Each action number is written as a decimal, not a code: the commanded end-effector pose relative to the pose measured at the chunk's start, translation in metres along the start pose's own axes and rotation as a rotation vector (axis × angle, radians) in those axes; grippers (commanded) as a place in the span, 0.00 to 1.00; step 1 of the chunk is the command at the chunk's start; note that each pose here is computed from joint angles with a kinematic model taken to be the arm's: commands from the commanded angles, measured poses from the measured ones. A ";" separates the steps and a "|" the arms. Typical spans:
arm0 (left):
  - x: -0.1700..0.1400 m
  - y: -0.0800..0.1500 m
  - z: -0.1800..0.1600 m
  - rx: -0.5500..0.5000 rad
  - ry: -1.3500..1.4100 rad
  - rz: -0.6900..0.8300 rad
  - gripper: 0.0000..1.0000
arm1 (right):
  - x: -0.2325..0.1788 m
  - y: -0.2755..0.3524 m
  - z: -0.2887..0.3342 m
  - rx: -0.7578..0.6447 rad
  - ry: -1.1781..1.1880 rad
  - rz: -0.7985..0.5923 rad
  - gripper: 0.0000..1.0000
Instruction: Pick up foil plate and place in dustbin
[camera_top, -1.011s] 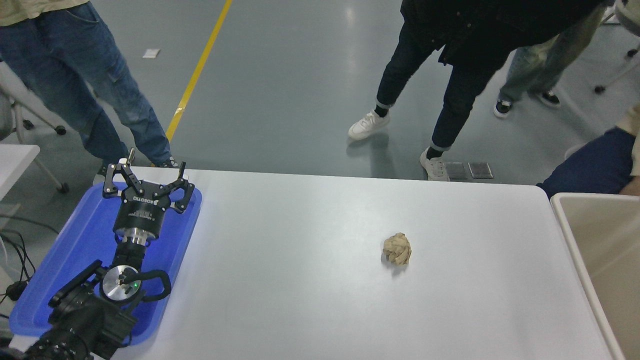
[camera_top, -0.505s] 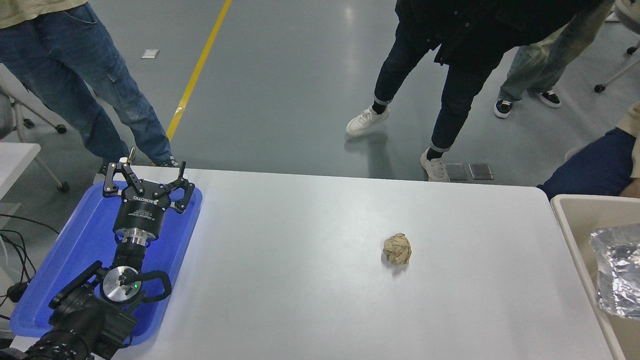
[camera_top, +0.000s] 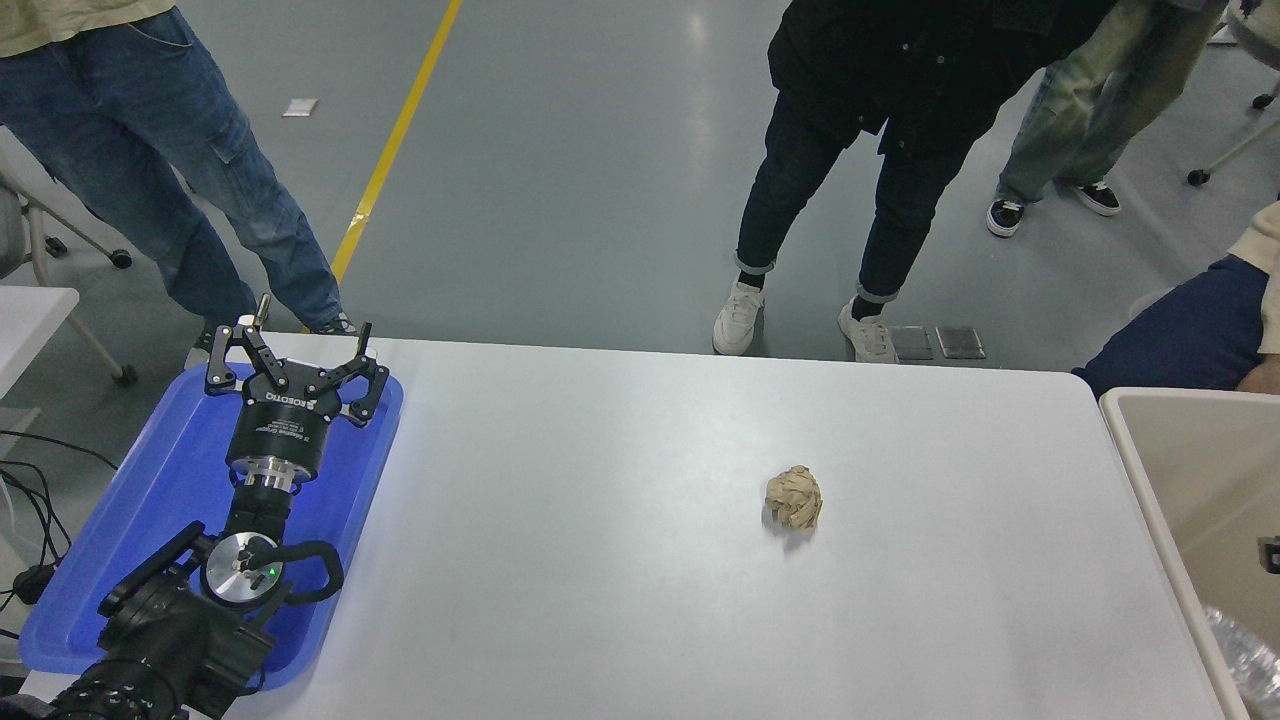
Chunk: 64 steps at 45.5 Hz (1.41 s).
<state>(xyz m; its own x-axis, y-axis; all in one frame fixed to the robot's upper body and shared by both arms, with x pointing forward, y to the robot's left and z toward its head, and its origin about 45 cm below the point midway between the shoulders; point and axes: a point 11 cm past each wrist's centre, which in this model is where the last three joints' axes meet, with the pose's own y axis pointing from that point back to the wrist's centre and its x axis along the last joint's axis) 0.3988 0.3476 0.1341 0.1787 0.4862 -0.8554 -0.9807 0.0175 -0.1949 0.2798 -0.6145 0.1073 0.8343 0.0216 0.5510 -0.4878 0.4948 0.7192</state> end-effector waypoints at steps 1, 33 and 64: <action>0.000 0.000 0.000 0.000 -0.001 0.000 1.00 | 0.014 0.000 -0.015 0.046 -0.085 0.020 1.00; 0.000 0.000 -0.001 0.006 0.000 -0.001 1.00 | 0.111 0.133 -0.121 0.510 -0.188 -0.242 1.00; 0.000 0.000 -0.001 0.003 0.001 0.000 1.00 | 0.209 0.344 -0.191 0.608 0.130 -0.404 1.00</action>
<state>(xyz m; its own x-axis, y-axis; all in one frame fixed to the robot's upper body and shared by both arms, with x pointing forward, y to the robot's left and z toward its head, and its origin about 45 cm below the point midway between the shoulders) 0.3988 0.3468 0.1337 0.1791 0.4868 -0.8550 -0.9810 0.0230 -0.1924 0.3440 -0.3422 0.3285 0.9702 0.0094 0.2421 -0.2412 -0.0558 0.9689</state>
